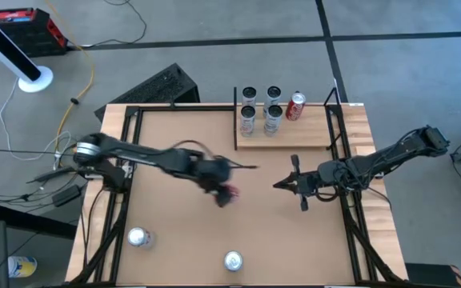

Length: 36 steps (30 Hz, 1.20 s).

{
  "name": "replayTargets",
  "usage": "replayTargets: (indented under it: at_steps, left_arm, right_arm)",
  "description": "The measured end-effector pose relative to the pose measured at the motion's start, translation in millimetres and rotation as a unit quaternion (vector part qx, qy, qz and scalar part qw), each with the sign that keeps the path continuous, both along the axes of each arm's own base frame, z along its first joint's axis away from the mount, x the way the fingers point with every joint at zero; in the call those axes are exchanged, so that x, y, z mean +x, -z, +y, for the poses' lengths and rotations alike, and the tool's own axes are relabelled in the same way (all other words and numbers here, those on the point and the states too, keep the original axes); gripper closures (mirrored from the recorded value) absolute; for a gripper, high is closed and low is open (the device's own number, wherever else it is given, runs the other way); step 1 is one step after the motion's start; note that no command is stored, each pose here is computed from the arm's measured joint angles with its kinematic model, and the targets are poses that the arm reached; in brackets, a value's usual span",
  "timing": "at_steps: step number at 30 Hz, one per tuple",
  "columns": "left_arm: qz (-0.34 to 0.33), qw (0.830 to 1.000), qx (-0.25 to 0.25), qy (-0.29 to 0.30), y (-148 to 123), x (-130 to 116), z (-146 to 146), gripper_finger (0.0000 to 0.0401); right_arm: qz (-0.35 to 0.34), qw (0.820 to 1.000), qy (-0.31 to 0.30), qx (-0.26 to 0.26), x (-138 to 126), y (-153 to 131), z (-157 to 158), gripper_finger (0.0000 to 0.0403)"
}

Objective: Place canned beverage on shelf
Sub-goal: Put the red soda can on the shelf align with the other red soda can

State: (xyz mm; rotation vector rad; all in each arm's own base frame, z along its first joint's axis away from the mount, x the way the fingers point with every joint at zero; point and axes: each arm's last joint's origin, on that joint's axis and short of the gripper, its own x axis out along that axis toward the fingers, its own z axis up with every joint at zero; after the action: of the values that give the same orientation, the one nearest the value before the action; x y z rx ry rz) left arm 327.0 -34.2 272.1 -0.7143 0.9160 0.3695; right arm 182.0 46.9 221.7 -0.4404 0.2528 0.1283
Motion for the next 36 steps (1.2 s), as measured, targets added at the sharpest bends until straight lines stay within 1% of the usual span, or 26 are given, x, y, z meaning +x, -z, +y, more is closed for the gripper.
replayTargets:
  at_steps: [3,6,9,12,14,15,17,19,22,25,27,32,36]
  left_arm:
    - [-0.008,0.995,0.053,0.085,-9.9,53.2,-4.6,0.0120]
    - [-0.014,0.981,0.094,0.170,-14.5,98.3,-6.3,0.0120]
    - [-0.002,0.971,0.110,0.211,-13.0,131.9,-3.7,0.0120]
    - [0.037,0.964,0.122,0.232,-9.4,150.2,3.1,0.0120]
    - [0.063,0.963,0.124,0.231,-4.4,159.2,8.8,0.0120]
    - [0.072,0.963,0.121,0.230,4.0,163.5,11.2,0.0120]
    - [0.071,0.964,0.105,0.232,19.6,167.3,16.6,0.0120]
    - [0.086,0.964,0.081,0.238,32.3,167.4,21.6,0.0120]
    - [0.110,0.963,0.071,0.233,36.4,163.4,26.5,0.0120]
    - [0.113,0.964,0.093,0.222,38.5,164.3,28.1,0.0115]
    - [0.110,0.964,0.099,0.219,38.2,165.2,28.9,0.0099]
    - [0.108,0.965,0.096,0.220,37.8,165.2,29.4,0.0053]
    - [0.098,0.967,0.096,0.216,35.4,166.8,30.3,0.0042]
  right_arm:
    - [-0.002,1.000,0.001,0.000,-0.1,-0.5,-0.1,0.0380]
    - [-0.005,1.000,-0.001,-0.006,-2.4,-2.2,-0.8,0.0380]
    - [0.000,1.000,-0.004,-0.008,-7.9,-3.6,-1.0,0.0380]
    - [0.004,1.000,-0.008,-0.009,-14.8,-5.9,-1.8,0.0380]
    - [0.002,1.000,-0.009,-0.006,-19.3,-7.9,-2.5,0.0380]
    - [0.000,1.000,-0.009,-0.005,-21.0,-9.0,-3.1,0.0380]
    - [0.000,1.000,-0.008,-0.004,-24.0,-10.1,-4.0,0.0380]
    - [0.007,1.000,-0.007,-0.005,-26.5,-9.0,-5.0,0.0380]
    - [0.011,1.000,-0.008,-0.006,-28.5,-9.0,-5.6,0.0380]
    - [0.011,1.000,-0.008,-0.007,-28.8,-9.1,-5.7,0.0380]
    - [0.007,1.000,-0.008,-0.009,-28.7,-9.9,-5.7,0.0380]
    - [0.008,1.000,-0.010,-0.013,-28.7,-9.7,-5.7,0.0380]
    - [0.008,1.000,-0.010,-0.014,-28.7,-9.6,-5.7,0.0380]
